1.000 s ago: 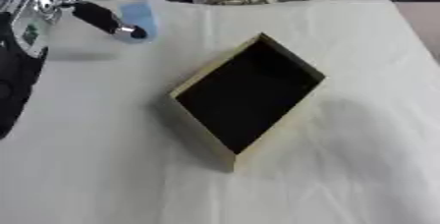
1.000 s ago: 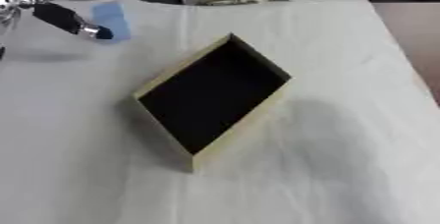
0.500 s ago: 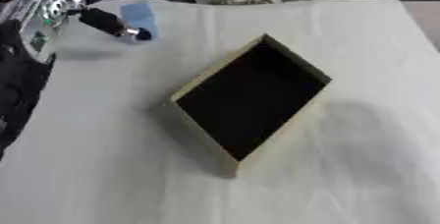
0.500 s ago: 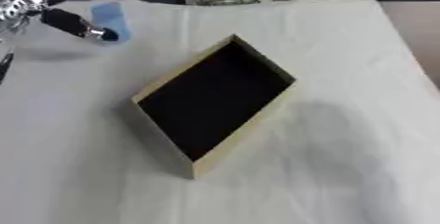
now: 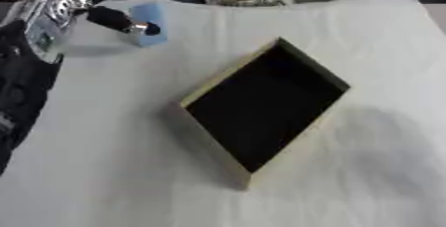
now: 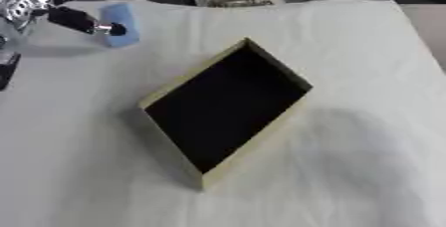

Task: Pick up objects on the table and place them in the box.

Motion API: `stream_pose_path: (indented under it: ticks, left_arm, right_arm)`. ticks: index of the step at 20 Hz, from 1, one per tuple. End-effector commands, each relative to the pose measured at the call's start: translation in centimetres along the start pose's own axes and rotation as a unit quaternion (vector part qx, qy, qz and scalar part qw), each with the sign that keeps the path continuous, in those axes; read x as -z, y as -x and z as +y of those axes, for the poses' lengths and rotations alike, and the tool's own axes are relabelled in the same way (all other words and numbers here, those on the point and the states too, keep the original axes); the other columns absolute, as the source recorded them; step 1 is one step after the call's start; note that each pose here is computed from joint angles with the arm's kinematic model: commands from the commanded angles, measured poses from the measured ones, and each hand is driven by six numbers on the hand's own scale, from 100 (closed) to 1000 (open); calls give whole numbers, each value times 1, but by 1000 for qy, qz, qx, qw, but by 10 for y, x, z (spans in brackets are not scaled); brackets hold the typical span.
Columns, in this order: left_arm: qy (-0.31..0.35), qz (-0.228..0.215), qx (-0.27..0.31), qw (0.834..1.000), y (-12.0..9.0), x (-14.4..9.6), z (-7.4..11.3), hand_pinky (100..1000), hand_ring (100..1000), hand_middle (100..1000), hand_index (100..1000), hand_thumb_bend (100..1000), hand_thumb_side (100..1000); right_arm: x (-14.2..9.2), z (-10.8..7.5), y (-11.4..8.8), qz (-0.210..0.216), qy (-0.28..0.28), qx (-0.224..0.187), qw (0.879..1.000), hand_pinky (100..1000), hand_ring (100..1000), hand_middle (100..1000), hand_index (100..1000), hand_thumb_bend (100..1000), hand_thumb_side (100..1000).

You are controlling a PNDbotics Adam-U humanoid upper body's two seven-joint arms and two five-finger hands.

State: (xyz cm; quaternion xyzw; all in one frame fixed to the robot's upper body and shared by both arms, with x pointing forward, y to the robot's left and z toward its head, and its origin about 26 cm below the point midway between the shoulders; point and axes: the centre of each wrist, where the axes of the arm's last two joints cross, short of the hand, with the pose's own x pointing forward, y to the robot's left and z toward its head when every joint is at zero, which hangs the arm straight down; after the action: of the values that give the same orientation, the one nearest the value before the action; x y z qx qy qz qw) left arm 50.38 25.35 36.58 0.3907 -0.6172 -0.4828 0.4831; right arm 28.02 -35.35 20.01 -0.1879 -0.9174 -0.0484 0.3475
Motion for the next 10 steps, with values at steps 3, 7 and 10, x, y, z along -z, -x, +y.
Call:
stream_pose_path:
  ticks: [3,7,10]
  left_arm:
    - [-9,0,-11,1000,4,-8,24,957,972,991,920,729,616]
    - [10,-8,-23,1000,4,-7,21,957,969,988,912,715,615]
    - [13,-4,-31,999,8,-8,20,958,970,989,910,709,615]
  right_arm:
    - [4,-2,-7,-16,7,-2,1000,717,709,592,755,100,1000]
    - [5,-1,-7,-15,11,1,1000,715,708,590,753,100,1000]
    - [5,0,-8,-16,15,2,1000,715,707,589,752,100,1000]
